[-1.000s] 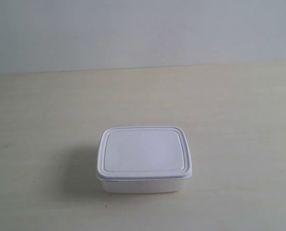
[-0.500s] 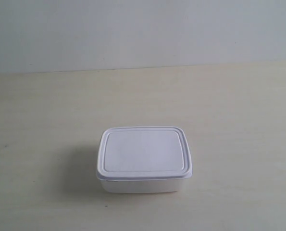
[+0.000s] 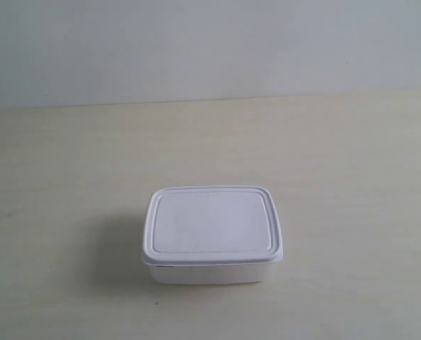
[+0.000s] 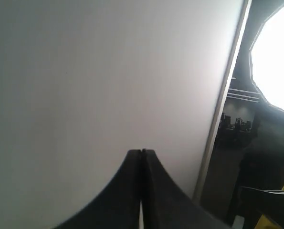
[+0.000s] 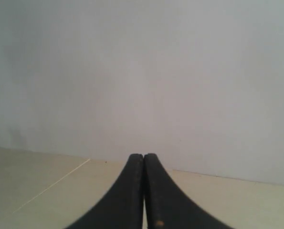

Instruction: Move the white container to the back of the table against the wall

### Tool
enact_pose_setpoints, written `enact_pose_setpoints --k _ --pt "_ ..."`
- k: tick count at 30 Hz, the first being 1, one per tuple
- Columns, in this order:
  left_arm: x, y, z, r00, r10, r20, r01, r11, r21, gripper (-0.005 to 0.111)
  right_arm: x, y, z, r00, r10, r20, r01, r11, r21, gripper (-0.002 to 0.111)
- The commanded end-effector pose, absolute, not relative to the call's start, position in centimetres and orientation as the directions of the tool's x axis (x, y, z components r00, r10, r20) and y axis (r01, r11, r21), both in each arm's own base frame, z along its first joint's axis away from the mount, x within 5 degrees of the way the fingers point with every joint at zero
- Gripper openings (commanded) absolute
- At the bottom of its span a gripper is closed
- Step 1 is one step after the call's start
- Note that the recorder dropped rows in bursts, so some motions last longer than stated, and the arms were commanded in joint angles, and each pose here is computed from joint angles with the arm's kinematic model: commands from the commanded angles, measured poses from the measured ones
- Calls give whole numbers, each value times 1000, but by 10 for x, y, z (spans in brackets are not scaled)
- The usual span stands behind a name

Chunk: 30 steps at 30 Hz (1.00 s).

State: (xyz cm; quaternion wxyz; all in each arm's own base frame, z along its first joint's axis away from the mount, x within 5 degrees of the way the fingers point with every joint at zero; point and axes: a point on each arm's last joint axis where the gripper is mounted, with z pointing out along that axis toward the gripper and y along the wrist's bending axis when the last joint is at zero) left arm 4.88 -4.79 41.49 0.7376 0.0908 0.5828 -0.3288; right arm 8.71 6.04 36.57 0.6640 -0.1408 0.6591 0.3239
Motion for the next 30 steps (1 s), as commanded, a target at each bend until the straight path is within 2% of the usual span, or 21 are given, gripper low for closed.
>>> enact_pose_setpoints --k 1,5,7,10,14,17,21,26,30 --pt "79 -48 418 22 -348 -937 570 774 -274 0 105 64 365 -98 209 -973 -587 777 226 0" --pt "116 -57 400 -138 -273 -952 586 753 -300 0 125 73 352 -183 156 -971 -591 771 236 0" --pt "135 -74 380 -279 -230 -932 635 684 -359 0 133 81 343 -259 121 -958 -626 734 262 0" --pt "146 -100 351 -423 -132 -896 688 596 -413 0 144 99 327 -334 33 -942 -689 674 268 0" --pt "152 -121 316 -538 -52 -841 672 576 -465 0 143 116 313 -360 -71 -930 -770 586 253 0" --pt "157 -131 281 -583 17 -812 630 640 -439 0 145 117 298 -385 -108 -917 -762 597 249 0" --pt "156 -140 246 -606 136 -783 633 679 -372 0 156 120 273 -473 -148 -869 -729 620 291 0" --pt "165 -140 229 -599 186 -779 606 741 -289 0 175 129 242 -597 -190 -779 -676 643 361 0" --pt "171 -143 215 -665 181 -725 562 760 -326 0 183 133 223 -699 -178 -693 -606 662 441 0"
